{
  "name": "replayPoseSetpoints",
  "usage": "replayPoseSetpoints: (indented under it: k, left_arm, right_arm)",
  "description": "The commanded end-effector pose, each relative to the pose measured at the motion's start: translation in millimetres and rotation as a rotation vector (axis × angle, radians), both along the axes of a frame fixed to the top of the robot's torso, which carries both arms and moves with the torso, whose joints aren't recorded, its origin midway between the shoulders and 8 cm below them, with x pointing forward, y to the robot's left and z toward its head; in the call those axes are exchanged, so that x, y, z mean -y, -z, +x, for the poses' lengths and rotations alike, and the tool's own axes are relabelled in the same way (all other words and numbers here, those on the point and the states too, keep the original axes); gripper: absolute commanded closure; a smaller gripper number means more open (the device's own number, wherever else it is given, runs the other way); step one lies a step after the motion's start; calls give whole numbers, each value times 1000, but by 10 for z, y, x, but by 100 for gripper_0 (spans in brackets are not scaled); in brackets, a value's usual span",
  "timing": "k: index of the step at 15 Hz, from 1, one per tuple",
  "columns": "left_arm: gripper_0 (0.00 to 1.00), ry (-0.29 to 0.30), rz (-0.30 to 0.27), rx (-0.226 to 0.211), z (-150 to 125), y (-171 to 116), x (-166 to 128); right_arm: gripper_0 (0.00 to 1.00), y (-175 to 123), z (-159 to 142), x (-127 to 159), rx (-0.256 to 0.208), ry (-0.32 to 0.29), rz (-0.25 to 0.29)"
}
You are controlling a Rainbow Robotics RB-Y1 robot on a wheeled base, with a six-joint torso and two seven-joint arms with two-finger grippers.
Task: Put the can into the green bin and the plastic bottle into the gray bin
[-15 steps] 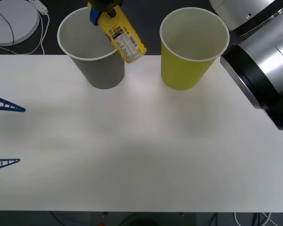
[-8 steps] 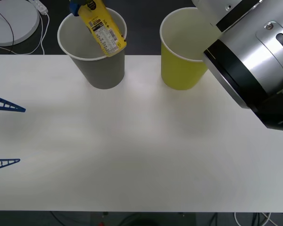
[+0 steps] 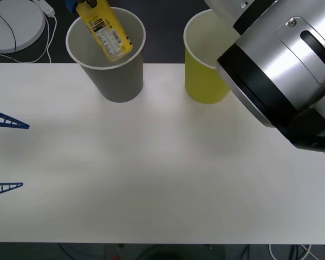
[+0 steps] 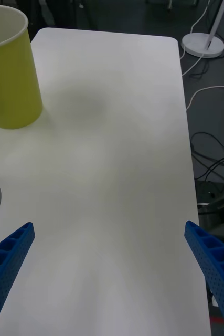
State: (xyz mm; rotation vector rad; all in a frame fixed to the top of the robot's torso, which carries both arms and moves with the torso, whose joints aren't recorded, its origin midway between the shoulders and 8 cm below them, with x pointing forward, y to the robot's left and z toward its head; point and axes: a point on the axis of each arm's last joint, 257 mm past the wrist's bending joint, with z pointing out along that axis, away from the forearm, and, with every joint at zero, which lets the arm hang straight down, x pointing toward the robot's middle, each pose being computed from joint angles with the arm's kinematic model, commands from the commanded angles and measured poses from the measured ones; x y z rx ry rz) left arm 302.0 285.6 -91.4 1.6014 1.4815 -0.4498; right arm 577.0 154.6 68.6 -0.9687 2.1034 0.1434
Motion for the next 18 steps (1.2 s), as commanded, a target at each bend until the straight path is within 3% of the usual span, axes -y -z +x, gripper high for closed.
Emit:
replayPoseSetpoints:
  k: [1,10,11,12,18]
  left_arm:
    - [0,0,0,0,0,0,0]
    - [0,0,0,0,0,0,0]
    - [0,0,0,0,0,0,0]
    - [0,0,0,0,0,0,0]
    - [0,0,0,0,0,0,0]
  right_arm:
    - [100,22,42,-23,18,3,-7]
    - [99,-59,36,-79,20,-1,17]
    - [39,-67,49,-73,26,1,16]
    - [2,-74,63,-62,33,3,11]
    - [0,-93,75,-95,47,-14,17]
